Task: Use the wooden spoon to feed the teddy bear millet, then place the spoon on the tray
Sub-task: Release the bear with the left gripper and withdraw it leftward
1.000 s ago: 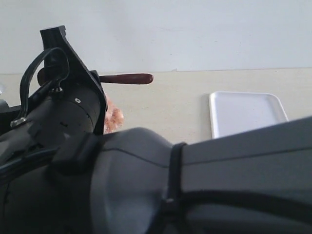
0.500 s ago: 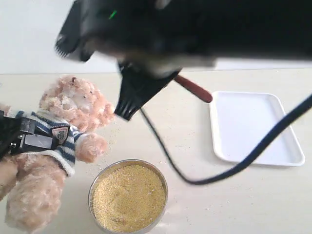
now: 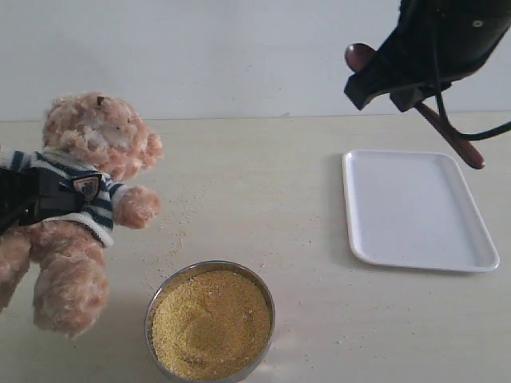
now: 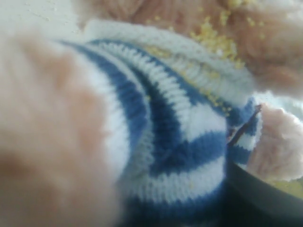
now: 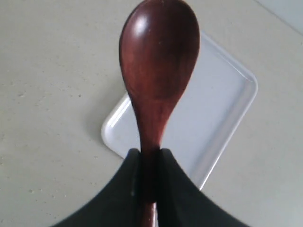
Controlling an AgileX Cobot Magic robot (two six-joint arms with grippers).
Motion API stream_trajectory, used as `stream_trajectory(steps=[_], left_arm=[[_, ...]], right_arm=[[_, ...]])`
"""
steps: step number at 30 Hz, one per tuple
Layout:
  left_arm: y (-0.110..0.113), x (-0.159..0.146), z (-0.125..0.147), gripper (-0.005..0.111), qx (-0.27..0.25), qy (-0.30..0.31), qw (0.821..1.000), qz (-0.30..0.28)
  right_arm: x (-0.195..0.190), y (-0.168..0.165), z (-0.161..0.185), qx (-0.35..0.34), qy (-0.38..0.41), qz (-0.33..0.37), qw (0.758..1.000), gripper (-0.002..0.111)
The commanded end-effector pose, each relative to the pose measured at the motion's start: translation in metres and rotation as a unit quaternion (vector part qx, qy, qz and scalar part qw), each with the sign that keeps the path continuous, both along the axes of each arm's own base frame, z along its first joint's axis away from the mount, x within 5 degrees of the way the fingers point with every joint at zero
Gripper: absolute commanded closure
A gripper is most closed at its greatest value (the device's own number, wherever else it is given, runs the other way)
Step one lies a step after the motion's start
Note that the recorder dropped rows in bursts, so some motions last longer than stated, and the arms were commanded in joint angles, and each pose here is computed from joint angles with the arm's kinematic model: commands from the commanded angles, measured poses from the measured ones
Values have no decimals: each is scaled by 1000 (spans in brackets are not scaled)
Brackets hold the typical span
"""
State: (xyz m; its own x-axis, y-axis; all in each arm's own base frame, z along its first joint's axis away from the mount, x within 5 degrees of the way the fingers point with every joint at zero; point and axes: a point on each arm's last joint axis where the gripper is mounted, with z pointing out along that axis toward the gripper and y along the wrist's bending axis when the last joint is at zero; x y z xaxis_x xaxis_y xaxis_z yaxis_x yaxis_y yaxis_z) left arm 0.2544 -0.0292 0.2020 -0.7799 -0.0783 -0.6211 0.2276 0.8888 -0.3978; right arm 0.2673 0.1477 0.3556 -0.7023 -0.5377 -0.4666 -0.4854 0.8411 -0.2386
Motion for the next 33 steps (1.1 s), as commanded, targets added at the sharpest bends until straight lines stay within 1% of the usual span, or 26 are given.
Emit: stream_trajectory(steps=[1, 5, 7, 10, 12, 13, 15, 17, 18, 19, 22, 24, 26, 28, 33], left_arm=[[-3, 12, -14, 102, -11, -17, 1000, -21], [-3, 23, -27, 102, -24, -24, 999, -10], [-4, 24, -33, 102, -30, -19, 999, -16], [-4, 26, -43, 102, -28, -5, 999, -22], [-4, 26, -49, 98, -17, -4, 999, -36], [-4, 27, -52, 94, -11, -5, 999, -43], [-4, 27, -56, 81, -8, 0, 999, -47], [-4, 27, -58, 66, -8, 4, 999, -47], [-4, 27, -58, 54, -8, 4, 999, -47], [-4, 27, -58, 47, -9, 4, 999, -46], [-3, 29, -58, 25, -16, 3, 1000, -26], [-2, 30, -58, 15, -18, 3, 1000, -18], [-1, 30, -58, 9, -11, 5, 1000, -13], [1, 30, -59, 5, -4, 5, 1000, -8], [1, 30, -55, 3, 0, -1, 1000, -6]], right_arm=[[7, -24, -17, -5, 21, -15, 1000, 108], [11, -32, -33, -3, 20, -21, 1000, 108], [12, -31, -40, 1, 14, -16, 1000, 108], [13, -30, -48, 7, 7, -11, 1000, 108], [13, -30, -52, 9, 4, -9, 1000, 108], [13, -30, -54, 9, 4, -8, 1000, 108], [13, -29, -56, 12, 2, -8, 1000, 108], [12, -29, -57, 14, 2, -9, 1000, 108], [13, -29, -57, 14, 1, -9, 1000, 108], [13, -29, -57, 15, 0, -9, 1000, 108], [13, -29, -57, 16, 0, -9, 1000, 108], [13, -29, -57, 17, -1, -9, 1000, 108], [13, -29, -57, 17, -1, -9, 1000, 108], [13, -29, -57, 17, -1, -9, 1000, 108], [13, -28, -57, 19, -1, -10, 1000, 108]])
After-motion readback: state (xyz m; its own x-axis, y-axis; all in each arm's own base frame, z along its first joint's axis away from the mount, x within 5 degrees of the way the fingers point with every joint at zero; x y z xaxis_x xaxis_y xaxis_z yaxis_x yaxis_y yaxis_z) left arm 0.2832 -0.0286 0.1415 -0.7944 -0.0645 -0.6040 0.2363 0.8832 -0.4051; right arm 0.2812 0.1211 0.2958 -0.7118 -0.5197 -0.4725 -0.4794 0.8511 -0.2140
